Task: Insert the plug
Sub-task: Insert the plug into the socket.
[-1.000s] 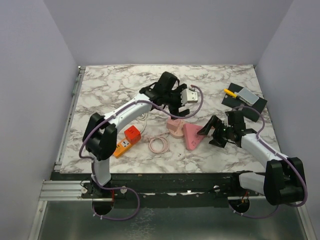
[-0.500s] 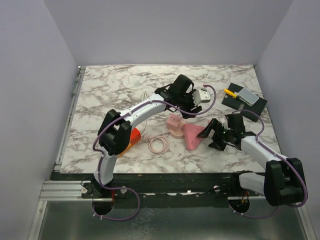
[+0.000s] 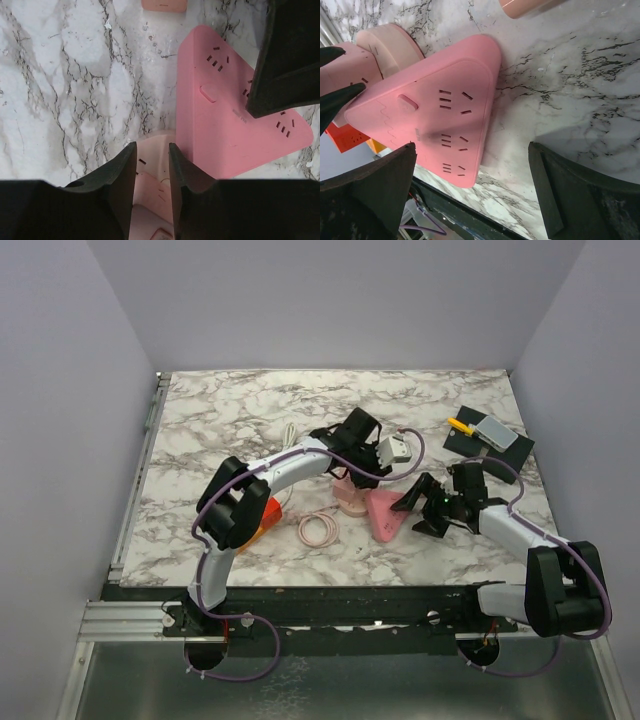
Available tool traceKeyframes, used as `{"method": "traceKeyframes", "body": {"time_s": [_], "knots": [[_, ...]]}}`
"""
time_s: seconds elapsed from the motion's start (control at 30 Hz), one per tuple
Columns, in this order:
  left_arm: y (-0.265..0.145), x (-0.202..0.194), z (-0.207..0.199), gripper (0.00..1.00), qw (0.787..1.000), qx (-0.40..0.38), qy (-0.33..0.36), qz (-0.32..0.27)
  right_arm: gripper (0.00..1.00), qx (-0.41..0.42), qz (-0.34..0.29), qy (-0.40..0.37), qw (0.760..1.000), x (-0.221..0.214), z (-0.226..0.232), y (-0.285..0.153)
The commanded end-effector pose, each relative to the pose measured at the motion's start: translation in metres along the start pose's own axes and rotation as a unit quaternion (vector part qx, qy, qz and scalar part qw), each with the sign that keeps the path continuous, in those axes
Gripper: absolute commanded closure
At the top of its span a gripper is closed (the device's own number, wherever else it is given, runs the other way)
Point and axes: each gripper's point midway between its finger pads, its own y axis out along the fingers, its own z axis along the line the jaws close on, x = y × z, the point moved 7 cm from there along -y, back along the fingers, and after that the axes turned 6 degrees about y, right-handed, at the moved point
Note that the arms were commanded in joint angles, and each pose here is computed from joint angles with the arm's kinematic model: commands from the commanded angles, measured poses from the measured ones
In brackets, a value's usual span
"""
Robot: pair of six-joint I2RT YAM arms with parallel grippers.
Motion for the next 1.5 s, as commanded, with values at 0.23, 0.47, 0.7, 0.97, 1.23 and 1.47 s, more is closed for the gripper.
{"method": "traceKeyframes", "body": {"time_s": [0.23, 0.47, 0.7, 0.97, 1.23, 1.47], "knots": [[0.003, 0.001, -0.004, 0.72, 1.0, -0.007, 0.021, -0.022, 0.01, 0.003, -0.001, 0.023, 1.0, -0.006, -0.011, 0.007], [-0.012, 0.025, -0.001, 0.66, 0.998, -0.004, 0.012, -0.058, 0.0, 0.026, -0.004, 0.04, 0.999, -0.013, -0.017, 0.011], [-0.036, 0.054, -0.006, 0.51, 0.995, -0.011, 0.019, -0.095, 0.01, 0.053, -0.009, 0.055, 0.997, -0.02, -0.022, 0.015], [-0.028, 0.023, -0.021, 0.53, 0.998, -0.026, 0.04, -0.045, 0.01, 0.085, -0.021, 0.072, 0.994, -0.026, -0.028, 0.019], [-0.012, 0.012, -0.016, 0.58, 0.999, 0.005, 0.05, -0.008, 0.01, 0.108, -0.028, 0.068, 0.991, -0.028, -0.027, 0.017], [-0.019, 0.001, -0.015, 0.59, 0.997, 0.039, 0.068, 0.021, 0.01, 0.115, -0.03, 0.065, 0.991, -0.029, -0.027, 0.016]]}}
